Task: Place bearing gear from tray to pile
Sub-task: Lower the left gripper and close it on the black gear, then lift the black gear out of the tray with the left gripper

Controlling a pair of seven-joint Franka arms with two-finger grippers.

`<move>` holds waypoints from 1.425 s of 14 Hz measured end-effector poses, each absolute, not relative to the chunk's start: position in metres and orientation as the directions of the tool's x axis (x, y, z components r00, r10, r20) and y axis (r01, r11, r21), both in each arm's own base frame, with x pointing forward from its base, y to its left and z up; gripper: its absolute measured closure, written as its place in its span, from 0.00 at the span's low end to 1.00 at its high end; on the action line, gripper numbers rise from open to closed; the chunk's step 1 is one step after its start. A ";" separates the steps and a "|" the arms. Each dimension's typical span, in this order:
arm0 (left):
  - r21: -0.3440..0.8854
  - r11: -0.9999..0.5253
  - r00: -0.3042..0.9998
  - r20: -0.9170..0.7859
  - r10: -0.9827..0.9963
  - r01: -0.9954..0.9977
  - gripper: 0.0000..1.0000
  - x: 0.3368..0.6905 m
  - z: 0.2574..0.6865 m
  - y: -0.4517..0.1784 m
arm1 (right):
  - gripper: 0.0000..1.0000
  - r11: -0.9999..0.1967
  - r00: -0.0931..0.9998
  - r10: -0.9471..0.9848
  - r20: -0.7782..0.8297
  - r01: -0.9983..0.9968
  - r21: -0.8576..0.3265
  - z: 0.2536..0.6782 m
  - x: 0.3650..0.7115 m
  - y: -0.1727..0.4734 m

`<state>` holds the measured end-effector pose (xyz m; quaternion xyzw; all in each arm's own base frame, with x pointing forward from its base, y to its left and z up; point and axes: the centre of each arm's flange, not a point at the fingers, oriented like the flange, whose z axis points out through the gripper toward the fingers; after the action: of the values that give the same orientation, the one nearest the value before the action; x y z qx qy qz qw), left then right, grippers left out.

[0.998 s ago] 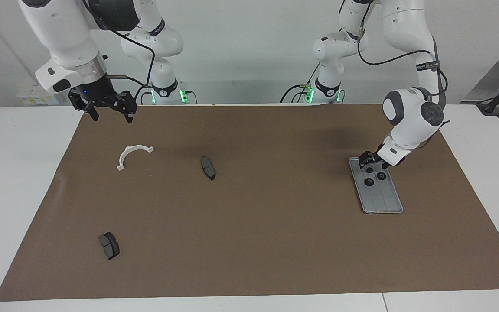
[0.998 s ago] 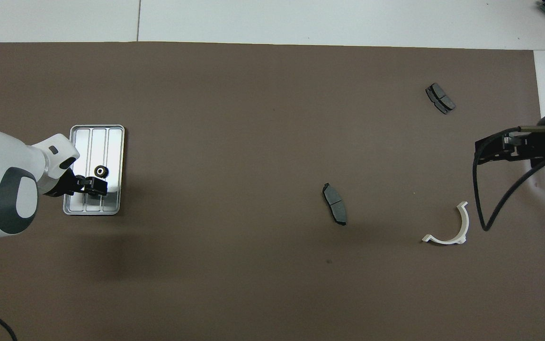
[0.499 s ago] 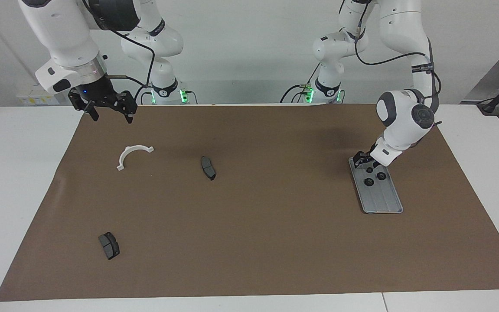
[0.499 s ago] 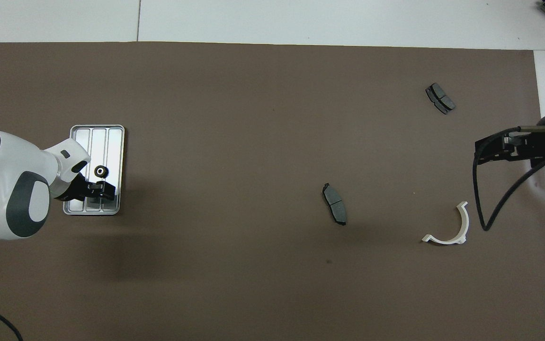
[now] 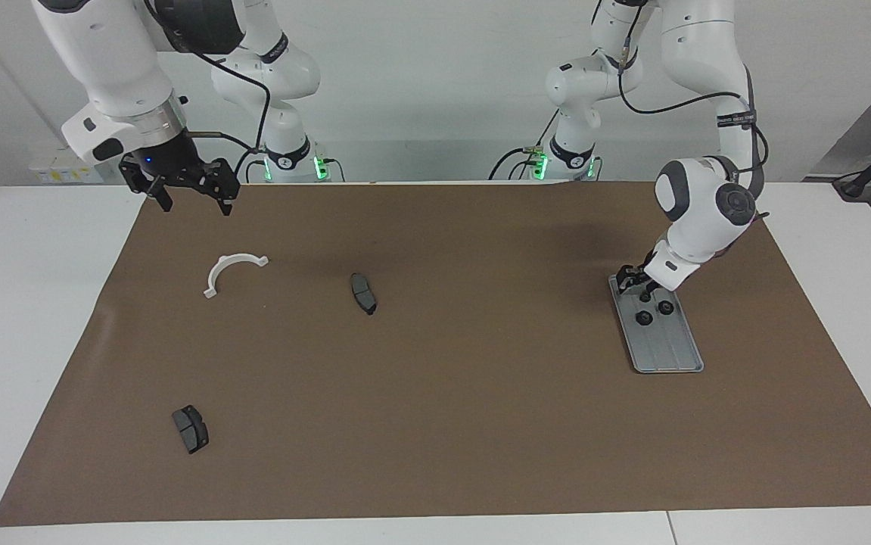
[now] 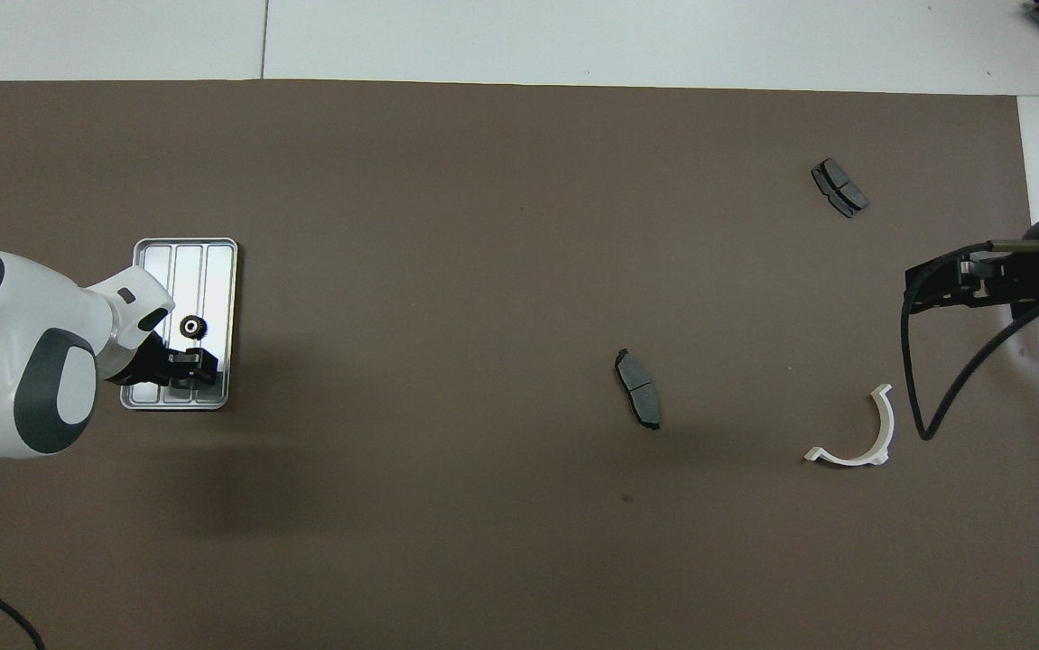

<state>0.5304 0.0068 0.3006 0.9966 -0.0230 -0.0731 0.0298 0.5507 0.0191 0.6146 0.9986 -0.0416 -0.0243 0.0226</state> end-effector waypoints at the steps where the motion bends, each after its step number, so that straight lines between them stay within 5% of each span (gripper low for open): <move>1: 0.063 -0.997 0.988 -0.144 -0.049 -0.040 0.35 0.530 0.301 0.008 | 0.00 -0.996 0.995 -0.084 -0.047 -0.081 0.047 0.615 0.551 0.019; 20: 0.052 -0.998 0.997 -0.075 0.025 0.029 0.52 0.538 0.305 0.021 | 0.00 -0.996 0.996 -0.079 -0.046 -0.077 0.047 0.615 0.551 0.022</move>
<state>0.5381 0.0208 0.3054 0.9989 0.0136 -0.0372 0.0267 0.5506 0.0220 0.6146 0.9987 -0.0390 -0.0242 0.0227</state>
